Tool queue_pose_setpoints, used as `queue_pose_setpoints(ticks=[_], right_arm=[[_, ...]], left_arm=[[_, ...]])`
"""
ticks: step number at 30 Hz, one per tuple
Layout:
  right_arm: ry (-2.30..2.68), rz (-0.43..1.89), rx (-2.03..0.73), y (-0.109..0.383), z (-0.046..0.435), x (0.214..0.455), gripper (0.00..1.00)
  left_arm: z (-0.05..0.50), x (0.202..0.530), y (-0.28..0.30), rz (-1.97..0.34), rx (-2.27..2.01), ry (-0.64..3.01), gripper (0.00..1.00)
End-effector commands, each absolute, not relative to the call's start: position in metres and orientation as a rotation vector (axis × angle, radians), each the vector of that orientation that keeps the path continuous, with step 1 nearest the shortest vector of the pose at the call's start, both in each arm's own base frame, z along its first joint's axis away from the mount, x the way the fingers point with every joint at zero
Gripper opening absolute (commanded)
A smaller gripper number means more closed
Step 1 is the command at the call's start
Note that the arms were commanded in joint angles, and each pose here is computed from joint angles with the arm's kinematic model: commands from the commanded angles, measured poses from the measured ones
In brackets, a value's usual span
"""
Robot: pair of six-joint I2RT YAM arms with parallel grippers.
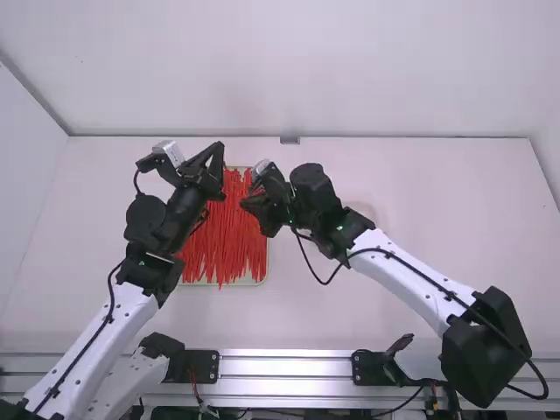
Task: Fasten the cable tie
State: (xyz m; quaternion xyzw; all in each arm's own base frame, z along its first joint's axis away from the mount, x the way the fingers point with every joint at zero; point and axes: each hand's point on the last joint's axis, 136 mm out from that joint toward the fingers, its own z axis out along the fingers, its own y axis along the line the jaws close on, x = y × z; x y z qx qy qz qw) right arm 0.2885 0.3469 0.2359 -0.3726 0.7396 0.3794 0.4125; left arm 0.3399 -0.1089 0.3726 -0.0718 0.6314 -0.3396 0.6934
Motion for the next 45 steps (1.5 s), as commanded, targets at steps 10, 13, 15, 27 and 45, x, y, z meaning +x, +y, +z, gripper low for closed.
queue_pose_setpoints(ticks=[10,13,15,27,45], right_arm=[[1.815,1.085,-0.969,0.322,0.250,0.302,0.00],[1.770,1.152,-1.008,0.309,0.256,0.302,0.00],[1.738,1.194,-1.033,0.302,0.260,0.301,0.00],[1.509,1.392,-1.181,0.269,0.283,0.282,0.00],[1.251,1.355,-1.293,0.260,0.311,0.277,0.00]], left_arm=[[0.387,0.328,-0.124,-0.747,0.011,1.394,0.67],[0.387,0.327,-0.125,-0.737,0.055,1.411,0.75],[0.388,0.326,-0.127,-0.732,0.092,1.422,0.77],[0.411,0.322,-0.156,-0.803,0.517,1.458,0.93],[0.432,0.307,-0.186,-1.246,1.118,1.254,0.89]])
